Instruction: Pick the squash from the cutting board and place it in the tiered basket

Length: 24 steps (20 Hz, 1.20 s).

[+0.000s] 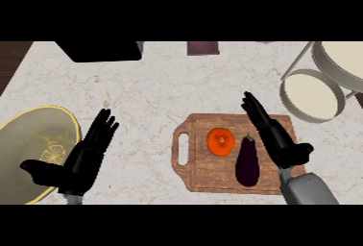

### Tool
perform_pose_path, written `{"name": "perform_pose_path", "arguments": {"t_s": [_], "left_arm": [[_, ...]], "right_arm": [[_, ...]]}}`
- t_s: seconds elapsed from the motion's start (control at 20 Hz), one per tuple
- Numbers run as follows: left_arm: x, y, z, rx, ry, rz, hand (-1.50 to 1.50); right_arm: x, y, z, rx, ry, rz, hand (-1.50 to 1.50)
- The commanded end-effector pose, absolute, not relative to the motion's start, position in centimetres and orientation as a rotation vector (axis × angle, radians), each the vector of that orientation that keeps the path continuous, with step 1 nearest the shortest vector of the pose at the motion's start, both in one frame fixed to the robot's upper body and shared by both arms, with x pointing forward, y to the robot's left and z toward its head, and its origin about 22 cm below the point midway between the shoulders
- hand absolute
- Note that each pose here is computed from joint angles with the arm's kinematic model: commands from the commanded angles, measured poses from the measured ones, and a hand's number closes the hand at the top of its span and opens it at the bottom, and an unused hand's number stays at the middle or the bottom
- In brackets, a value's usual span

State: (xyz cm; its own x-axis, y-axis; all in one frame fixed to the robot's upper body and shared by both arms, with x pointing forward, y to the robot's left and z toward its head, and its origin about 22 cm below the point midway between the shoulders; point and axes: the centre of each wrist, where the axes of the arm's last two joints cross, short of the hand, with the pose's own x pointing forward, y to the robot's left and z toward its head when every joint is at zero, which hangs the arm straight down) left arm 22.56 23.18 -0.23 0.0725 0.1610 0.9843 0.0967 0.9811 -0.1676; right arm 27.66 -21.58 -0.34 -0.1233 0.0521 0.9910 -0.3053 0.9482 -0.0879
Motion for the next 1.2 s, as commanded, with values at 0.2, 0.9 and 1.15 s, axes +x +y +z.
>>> {"name": "perform_pose_path", "arguments": {"t_s": [0.2, 0.9, 1.15], "left_arm": [[20.8, 28.7, -3.2, 0.232, -1.369, 0.020, 0.00], [19.1, 25.5, -5.6, 0.266, -1.293, -0.012, 0.00], [20.2, 25.3, -5.5, 0.263, -1.295, -0.019, 0.00]], "right_arm": [[29.4, -26.9, 6.3, -0.395, -1.921, 0.065, 1.50], [17.5, -22.4, 3.9, -0.778, -1.614, -0.431, -1.50], [16.0, -22.8, 2.6, -0.712, -1.358, -0.061, -1.50]]}}
